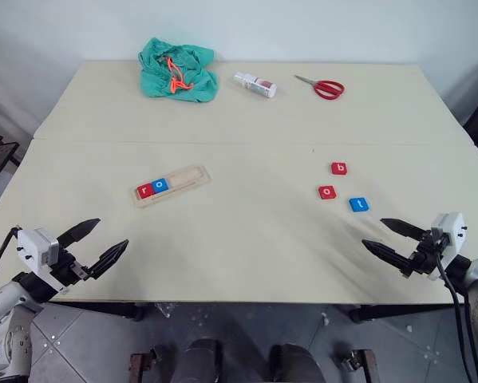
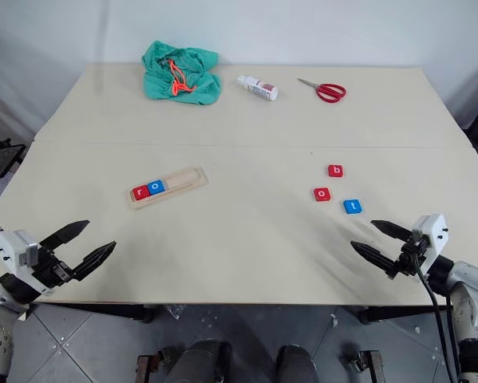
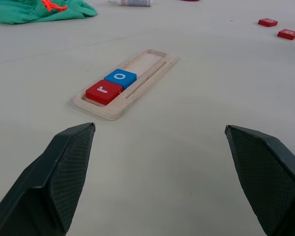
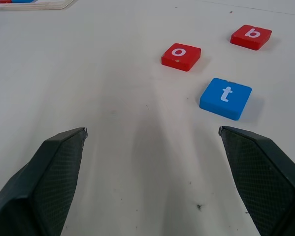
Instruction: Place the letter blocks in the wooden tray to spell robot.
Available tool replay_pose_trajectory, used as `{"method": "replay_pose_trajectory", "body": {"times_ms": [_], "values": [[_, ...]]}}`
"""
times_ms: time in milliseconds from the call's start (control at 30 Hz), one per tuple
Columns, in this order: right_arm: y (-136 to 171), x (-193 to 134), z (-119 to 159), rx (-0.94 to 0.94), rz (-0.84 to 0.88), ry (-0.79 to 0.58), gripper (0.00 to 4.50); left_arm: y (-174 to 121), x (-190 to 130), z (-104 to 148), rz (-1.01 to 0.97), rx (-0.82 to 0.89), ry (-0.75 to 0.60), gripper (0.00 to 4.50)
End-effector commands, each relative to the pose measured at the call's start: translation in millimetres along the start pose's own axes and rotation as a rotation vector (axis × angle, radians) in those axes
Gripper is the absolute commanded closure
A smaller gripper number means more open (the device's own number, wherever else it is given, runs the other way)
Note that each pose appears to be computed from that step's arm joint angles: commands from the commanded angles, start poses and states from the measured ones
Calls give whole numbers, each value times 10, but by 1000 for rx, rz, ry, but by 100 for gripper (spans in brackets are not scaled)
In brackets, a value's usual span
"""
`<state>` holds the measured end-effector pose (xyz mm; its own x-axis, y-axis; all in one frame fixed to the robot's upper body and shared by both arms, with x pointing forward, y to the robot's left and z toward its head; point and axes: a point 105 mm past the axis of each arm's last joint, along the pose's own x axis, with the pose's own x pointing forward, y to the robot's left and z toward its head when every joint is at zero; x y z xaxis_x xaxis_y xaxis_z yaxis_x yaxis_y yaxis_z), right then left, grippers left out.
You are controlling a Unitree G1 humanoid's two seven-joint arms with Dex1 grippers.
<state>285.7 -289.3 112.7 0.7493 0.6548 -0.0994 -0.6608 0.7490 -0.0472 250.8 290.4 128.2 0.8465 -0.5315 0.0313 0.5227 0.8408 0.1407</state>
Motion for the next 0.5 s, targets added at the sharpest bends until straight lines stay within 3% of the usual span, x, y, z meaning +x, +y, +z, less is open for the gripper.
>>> {"method": "replay_pose_trajectory", "body": {"times_ms": [33, 233, 400, 500], "values": [[-50, -57, 124, -26, -22, -30, 2, 24, -10, 136, 14, 40, -40, 0], [22, -9, 200, -41, 24, -36, 2, 38, 1, 169, 24, 12, -29, 0], [224, 99, 313, -104, 147, -22, 2, 65, -61, 109, 45, 43, 85, 0], [303, 182, 426, -147, 200, -32, 2, 79, -124, 169, 26, 108, 77, 0]]}}
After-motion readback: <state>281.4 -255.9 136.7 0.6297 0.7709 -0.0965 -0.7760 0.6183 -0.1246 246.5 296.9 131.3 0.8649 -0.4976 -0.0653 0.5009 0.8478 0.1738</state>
